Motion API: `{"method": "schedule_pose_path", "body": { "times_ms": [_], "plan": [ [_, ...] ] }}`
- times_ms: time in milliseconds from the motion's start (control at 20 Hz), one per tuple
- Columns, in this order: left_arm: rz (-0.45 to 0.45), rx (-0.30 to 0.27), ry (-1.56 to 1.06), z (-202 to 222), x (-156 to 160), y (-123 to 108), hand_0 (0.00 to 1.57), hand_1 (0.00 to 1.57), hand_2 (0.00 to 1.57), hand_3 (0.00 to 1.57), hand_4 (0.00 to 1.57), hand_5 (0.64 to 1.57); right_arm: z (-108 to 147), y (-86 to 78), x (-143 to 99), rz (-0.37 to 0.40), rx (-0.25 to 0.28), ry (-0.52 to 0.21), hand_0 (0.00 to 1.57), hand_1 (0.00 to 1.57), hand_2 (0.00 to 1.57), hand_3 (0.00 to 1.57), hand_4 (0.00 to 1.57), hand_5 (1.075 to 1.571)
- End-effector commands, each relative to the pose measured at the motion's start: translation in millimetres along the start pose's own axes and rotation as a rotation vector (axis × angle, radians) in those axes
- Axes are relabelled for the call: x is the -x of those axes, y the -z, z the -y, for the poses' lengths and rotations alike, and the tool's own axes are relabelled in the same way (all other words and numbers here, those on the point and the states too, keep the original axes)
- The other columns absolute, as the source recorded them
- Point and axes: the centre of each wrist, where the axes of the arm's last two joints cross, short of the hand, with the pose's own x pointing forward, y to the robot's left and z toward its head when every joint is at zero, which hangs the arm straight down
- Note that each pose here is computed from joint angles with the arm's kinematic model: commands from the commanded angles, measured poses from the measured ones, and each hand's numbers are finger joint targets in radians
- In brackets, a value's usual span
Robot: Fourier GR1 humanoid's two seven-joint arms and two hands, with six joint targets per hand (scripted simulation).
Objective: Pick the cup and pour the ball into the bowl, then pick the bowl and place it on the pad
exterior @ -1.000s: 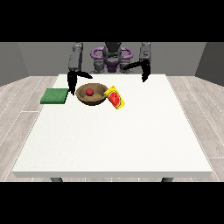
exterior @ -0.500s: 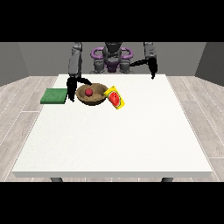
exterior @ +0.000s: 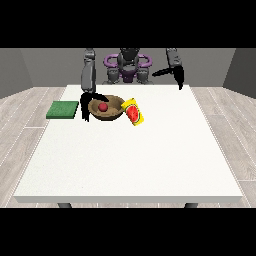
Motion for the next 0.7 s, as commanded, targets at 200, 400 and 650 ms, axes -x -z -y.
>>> {"method": "schedule_pose_path", "body": {
  "times_ms": [200, 400, 650],
  "plan": [
    [0.081, 0.081, -0.018, 6, -24, 13, 0.0, 0.0, 0.0, 0.0, 0.52, 1.557, 46, -32.0, 28, -0.192, 0.235, -0.423, 1.57, 1.57, 1.57, 1.51, 0.89, 1.526],
    [0.079, 0.083, -0.047, 10, -20, 15, 0.0, 0.0, 0.0, 0.0, 0.71, 1.515, 39, -25.6, 22, -0.185, 0.274, -0.61, 1.57, 1.57, 1.57, 1.49, 0.93, 1.563],
    [-0.073, 0.029, -0.055, -7, 17, -6, 0.0, 0.0, 0.0, 0.0, 0.96, 1.423, 11, -10.1, 12, -0.293, 0.289, -0.641, 1.57, 1.57, 1.57, 1.05, 0.86, 1.567]
  ]
}}
